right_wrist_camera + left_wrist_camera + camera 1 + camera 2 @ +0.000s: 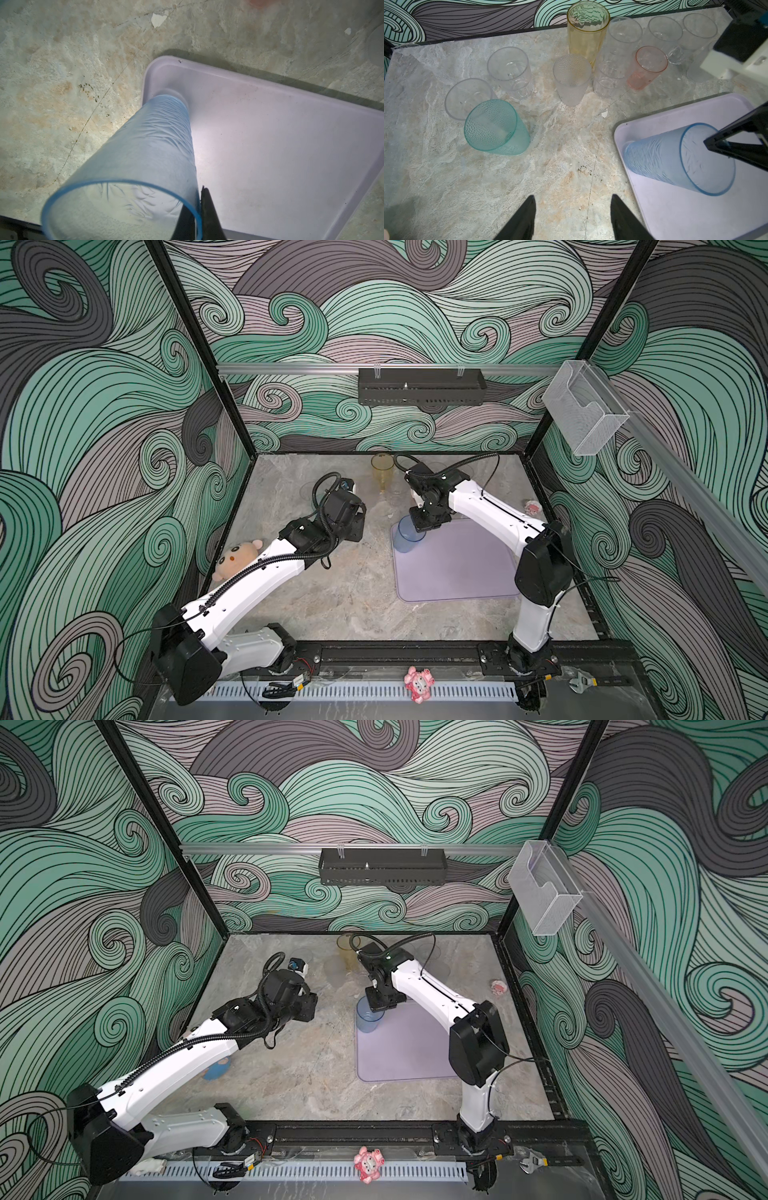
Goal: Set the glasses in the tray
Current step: 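Lower the blue cup upright onto the tray corner with the right gripper, then open the right gripper and move it toward the yellow cup, then lower the right gripper into the yellow cup and grasp its rim, then lift the yellow cup with the right gripper and carry it toward the tray, then lower the yellow cup onto the tray beside the blue cup and open the right gripper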
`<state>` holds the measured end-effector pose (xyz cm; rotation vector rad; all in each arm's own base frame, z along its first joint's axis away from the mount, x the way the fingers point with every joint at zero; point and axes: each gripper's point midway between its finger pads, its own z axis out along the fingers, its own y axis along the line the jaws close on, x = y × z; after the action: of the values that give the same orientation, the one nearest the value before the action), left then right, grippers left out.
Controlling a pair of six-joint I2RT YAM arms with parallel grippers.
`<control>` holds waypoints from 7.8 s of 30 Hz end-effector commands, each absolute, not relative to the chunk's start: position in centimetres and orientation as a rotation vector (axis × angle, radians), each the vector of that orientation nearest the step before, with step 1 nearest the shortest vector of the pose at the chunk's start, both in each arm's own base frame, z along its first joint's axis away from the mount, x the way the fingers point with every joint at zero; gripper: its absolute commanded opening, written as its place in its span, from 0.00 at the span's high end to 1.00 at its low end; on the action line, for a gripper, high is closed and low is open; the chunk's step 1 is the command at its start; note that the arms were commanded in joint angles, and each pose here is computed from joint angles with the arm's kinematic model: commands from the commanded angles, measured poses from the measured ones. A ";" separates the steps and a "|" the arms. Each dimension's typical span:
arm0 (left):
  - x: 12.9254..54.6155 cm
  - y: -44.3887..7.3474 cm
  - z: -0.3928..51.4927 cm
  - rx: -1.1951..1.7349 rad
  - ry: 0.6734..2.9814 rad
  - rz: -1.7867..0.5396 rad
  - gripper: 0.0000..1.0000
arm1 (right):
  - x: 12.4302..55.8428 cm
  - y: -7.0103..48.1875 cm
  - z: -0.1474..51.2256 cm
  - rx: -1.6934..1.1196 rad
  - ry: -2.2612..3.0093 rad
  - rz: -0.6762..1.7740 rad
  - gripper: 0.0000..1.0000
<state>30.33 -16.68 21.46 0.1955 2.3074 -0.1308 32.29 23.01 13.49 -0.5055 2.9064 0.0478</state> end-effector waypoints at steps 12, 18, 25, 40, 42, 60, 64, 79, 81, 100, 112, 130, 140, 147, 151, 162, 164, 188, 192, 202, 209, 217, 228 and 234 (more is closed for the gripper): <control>30.5 -16.4 20.7 0.137 2.332 -0.168 0.41 | 34.1 26.5 12.6 -0.565 2.891 -0.008 1.00; 30.5 -16.0 20.5 0.124 2.339 -0.173 0.42 | 35.9 28.8 13.3 -0.531 2.851 0.058 1.00; 30.3 -15.6 20.2 0.120 2.344 -0.163 0.42 | 36.3 30.1 13.1 -0.521 2.856 0.108 1.00; 30.5 -16.0 19.0 0.104 2.379 -0.202 0.43 | 34.7 28.2 12.9 -0.641 2.888 -0.009 1.00; 30.4 -16.1 18.9 0.101 2.389 -0.208 0.43 | 35.0 28.4 13.2 -0.646 2.874 -0.015 1.00; 30.7 -15.7 18.4 0.102 2.399 -0.172 0.43 | 35.5 27.8 13.8 -0.691 2.835 -0.088 0.94; 31.0 -15.6 18.9 0.102 2.392 -0.161 0.43 | 35.2 28.4 14.5 -0.682 2.836 -0.026 0.83; 34.2 -13.2 22.6 0.055 2.368 -0.156 0.41 | 35.1 28.1 20.4 -0.487 2.723 0.329 0.53; 34.7 -12.8 22.8 0.042 2.372 -0.166 0.41 | 35.0 27.4 20.7 -0.437 2.702 0.360 0.52; 32.7 -14.1 16.9 0.001 2.406 -0.404 0.41 | 44.3 26.3 21.8 0.119 2.529 0.526 0.38; 31.6 -14.5 15.4 0.082 2.344 -0.427 0.39 | 52.7 28.9 20.2 0.109 2.429 0.412 0.38; 31.6 -14.8 14.1 0.085 2.390 -0.414 0.41 | 57.0 31.2 14.8 0.022 2.426 0.368 0.50; 31.8 -13.6 14.5 0.052 2.383 -0.338 0.43 | 57.1 31.6 13.7 0.044 2.441 0.402 0.68; 31.9 -13.7 14.5 0.041 2.376 -0.354 0.44 | 56.8 31.3 15.5 0.009 2.418 0.393 0.82; 31.8 -13.8 14.7 0.040 2.371 -0.361 0.44 | 56.6 30.9 16.6 -0.014 2.403 0.364 0.88; 31.9 -14.3 14.9 0.050 2.361 -0.392 0.45 | 55.0 30.3 22.1 -0.056 2.342 0.395 0.95; 32.0 -14.3 15.0 0.052 2.356 -0.396 0.46 | 54.5 30.2 23.0 -0.054 2.336 0.411 0.96; 32.1 -15.5 18.0 0.086 2.294 -0.434 0.46 | 45.4 26.2 33.5 -0.004 2.175 0.613 1.00; 32.3 -16.3 17.7 0.092 2.303 -0.439 0.46 | 43.4 25.1 34.8 -0.008 2.154 0.630 1.00; 32.2 -17.5 17.2 0.126 2.326 -0.406 0.46 | 37.0 19.5 33.7 0.018 2.189 0.548 1.00; 32.4 -17.8 16.4 0.124 2.331 -0.406 0.46 | 32.5 14.7 31.1 0.001 2.280 0.356 1.00; 31.8 -17.3 14.9 0.123 2.356 -0.370 0.46 | 26.4 11.0 24.1 -0.010 2.501 0.186 1.00; 31.0 -15.8 12.5 0.051 2.412 -0.306 0.47 | 22.7 15.4 19.3 -0.204 2.625 0.109 1.00; 30.9 -15.1 12.4 0.030 2.404 -0.270 0.48 | 23.5 19.6 19.1 -0.329 2.608 0.106 1.00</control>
<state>31.05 -15.63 12.11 0.0585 2.4147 -0.2993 22.15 17.85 17.51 -0.3483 2.6789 0.0803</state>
